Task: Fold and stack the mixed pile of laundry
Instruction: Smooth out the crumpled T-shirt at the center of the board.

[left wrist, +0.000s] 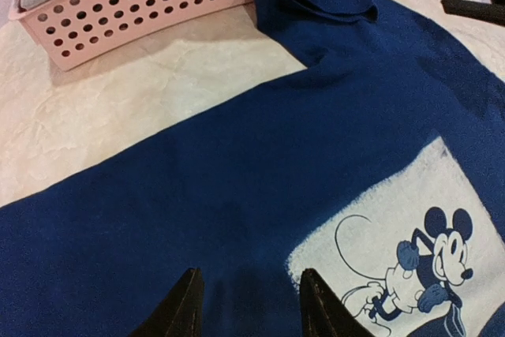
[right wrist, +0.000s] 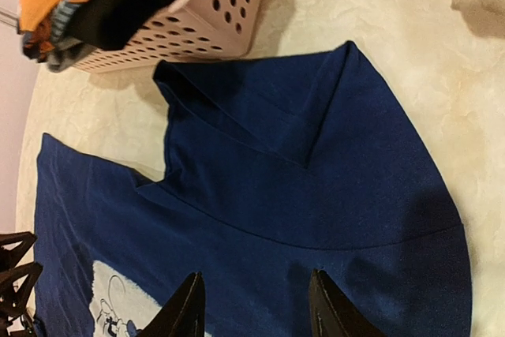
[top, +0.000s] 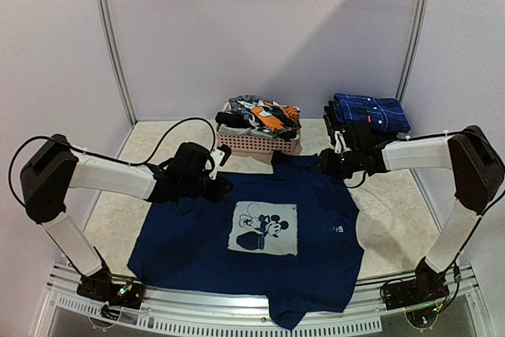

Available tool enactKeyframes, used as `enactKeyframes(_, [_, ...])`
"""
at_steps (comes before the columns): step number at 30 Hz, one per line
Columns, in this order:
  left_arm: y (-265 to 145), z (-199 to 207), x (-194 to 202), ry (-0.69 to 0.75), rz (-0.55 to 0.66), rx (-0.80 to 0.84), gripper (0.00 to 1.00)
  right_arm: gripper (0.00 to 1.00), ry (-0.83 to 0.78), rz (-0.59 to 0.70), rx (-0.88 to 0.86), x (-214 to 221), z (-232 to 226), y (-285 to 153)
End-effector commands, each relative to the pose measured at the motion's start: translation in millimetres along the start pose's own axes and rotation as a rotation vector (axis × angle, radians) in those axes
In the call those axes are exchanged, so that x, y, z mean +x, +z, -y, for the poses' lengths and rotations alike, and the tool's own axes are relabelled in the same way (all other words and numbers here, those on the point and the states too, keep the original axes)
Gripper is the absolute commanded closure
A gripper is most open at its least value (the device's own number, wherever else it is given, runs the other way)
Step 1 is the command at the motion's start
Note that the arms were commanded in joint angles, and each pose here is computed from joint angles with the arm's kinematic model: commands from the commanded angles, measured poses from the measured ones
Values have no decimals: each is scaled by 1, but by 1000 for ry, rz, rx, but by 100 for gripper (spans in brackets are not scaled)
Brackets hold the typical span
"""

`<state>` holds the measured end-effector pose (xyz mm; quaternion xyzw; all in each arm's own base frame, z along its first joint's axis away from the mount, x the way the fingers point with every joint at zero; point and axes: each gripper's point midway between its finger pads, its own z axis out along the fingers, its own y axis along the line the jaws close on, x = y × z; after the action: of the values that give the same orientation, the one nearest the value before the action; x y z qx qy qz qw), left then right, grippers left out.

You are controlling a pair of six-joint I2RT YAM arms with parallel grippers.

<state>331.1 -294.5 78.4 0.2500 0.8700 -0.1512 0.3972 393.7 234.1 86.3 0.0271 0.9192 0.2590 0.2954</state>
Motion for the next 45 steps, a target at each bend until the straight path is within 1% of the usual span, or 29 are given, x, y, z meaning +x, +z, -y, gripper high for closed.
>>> enactKeyframes(1, [-7,10,-11,31,112,26,58,54,27,-24,41,0,3,12])
enactKeyframes(5, [-3,12,1,39,111,39,58,54,34,-33,52,-2,3,19])
enactKeyframes(9, [1,8,8,52,103,16,58,54,42,-38,69,-5,5,24])
enactKeyframes(22, [5,8,10,55,123,15,59,54,33,-49,103,-9,8,33])
enactKeyframes(45, [19,14,26,52,122,55,61,54,6,-71,86,-9,5,43])
